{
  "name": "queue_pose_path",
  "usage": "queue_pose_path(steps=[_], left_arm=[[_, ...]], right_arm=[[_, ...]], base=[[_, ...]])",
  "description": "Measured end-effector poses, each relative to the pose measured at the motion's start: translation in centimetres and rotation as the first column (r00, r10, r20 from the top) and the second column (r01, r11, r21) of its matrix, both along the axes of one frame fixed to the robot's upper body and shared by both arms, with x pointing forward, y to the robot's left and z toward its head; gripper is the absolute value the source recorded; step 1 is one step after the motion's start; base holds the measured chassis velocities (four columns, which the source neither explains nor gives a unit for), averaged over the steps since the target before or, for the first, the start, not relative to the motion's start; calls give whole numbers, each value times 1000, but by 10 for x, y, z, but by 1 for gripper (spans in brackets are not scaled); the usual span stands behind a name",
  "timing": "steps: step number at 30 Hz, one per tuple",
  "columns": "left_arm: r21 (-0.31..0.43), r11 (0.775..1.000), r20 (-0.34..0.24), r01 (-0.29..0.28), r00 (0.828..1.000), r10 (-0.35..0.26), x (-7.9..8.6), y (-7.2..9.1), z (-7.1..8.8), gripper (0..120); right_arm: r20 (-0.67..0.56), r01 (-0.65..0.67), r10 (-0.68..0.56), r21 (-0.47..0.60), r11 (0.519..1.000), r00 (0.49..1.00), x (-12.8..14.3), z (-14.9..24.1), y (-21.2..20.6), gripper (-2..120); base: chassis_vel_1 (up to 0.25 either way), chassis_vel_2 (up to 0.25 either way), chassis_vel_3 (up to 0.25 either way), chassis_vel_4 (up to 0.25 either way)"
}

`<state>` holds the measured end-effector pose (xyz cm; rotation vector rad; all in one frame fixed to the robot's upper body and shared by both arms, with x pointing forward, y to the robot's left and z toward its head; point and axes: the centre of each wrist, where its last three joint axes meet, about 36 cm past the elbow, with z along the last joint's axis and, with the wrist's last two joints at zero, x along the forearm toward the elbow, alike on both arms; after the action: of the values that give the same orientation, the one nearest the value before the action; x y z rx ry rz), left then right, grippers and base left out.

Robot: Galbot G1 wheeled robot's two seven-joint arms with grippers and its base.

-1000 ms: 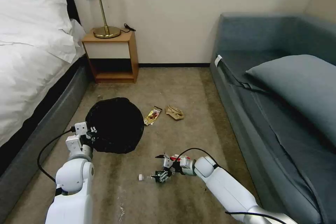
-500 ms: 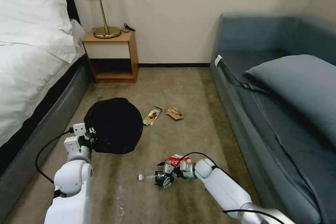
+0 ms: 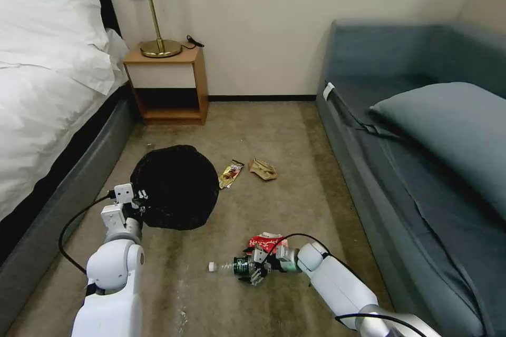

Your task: Pick up the trash bin, then pick up the garbage on the floor and place it into the trash bin.

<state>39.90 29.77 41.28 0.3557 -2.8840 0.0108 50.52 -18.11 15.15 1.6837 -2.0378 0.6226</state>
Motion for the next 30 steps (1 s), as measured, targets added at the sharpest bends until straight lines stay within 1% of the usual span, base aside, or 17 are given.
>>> queue_pose_path(steps=[8,12,16,21,25,26,27,28,30], left_arm=[[4,1000,-4,1,1000,-1,-1,-1,-1,2],[5,1000,7,3,1000,-3,1,-2,3,2],[5,1000,7,3,1000,-3,1,-2,3,2],[0,1000,2,2,1000,-2,-1,-5,-4,2],[1,1000,2,0,1000,0,0,-5,-5,2],[1,1000,2,0,1000,0,0,-4,-5,2],[1,1000,3,-1,1000,1,1,-4,-4,2],[1,1000,3,-1,1000,1,1,-4,-4,2],[1,1000,4,1,1000,-1,1,-5,-4,2]], right_arm=[[-5,22,-22,10,1000,1000,0,-2,2,100],[-14,32,-32,6,999,999,-4,-6,-2,100],[-16,38,-38,5,999,999,-6,-8,-3,100],[-28,50,-50,-2,999,998,-13,-16,-7,100],[-30,56,-56,1,998,998,-16,-19,-7,99],[-30,57,-57,3,998,998,-17,-19,-6,97],[-30,61,-60,6,998,998,-17,-19,-6,91],[-30,61,-60,6,998,998,-17,-19,-6,91],[-28,62,-62,8,998,998,-17,-19,-6,84]], base=[[0,0,0,0],[0,0,0,0],[0,0,0,0],[0,0,0,0],[0,0,0,0],[0,0,0,0],[0,0,0,0],[0,0,0,0],[0,0,0,0]])
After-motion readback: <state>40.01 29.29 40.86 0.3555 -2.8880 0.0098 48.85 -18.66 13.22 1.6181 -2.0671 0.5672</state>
